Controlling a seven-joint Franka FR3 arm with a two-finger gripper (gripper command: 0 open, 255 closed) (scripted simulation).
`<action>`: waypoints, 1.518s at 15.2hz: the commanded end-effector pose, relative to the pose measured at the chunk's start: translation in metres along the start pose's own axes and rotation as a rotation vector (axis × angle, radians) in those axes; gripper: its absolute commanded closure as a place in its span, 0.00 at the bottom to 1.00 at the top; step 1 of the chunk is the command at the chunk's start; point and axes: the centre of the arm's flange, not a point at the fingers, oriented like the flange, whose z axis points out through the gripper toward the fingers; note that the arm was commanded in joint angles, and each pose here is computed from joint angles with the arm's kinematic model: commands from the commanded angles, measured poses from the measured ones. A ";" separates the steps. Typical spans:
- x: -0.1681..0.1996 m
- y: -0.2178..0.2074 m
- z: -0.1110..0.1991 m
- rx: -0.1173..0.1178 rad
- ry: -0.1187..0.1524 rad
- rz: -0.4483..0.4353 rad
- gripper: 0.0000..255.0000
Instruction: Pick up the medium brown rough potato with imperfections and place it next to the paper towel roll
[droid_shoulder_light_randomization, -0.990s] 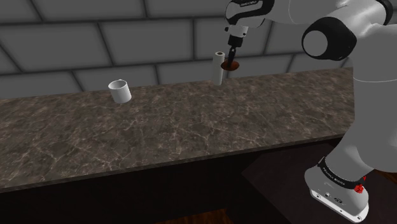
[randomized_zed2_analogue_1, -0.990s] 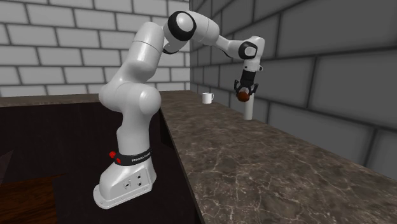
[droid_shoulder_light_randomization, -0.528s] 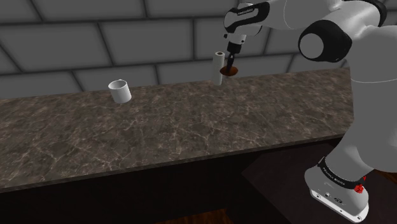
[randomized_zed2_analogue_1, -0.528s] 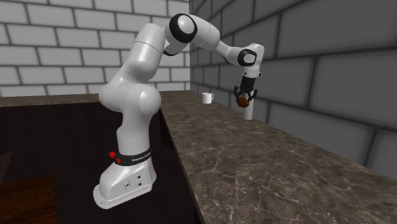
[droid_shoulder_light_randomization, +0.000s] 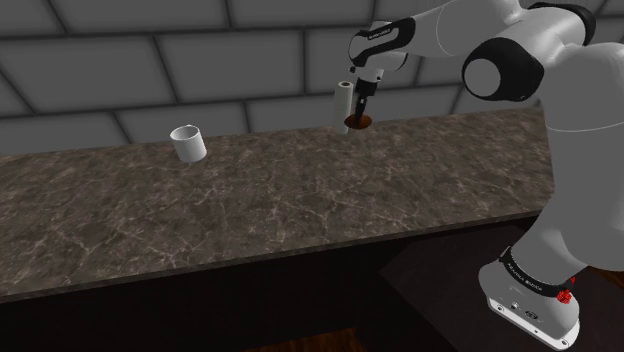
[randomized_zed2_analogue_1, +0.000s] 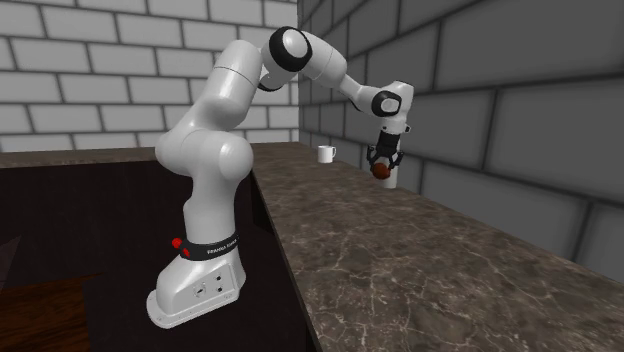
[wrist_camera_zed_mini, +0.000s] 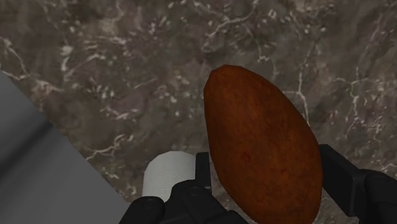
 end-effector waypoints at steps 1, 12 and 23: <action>-0.003 0.002 0.011 0.000 0.000 0.000 1.00; -0.008 0.007 0.045 0.000 0.000 0.000 1.00; -0.008 0.007 0.019 0.000 0.000 0.000 0.00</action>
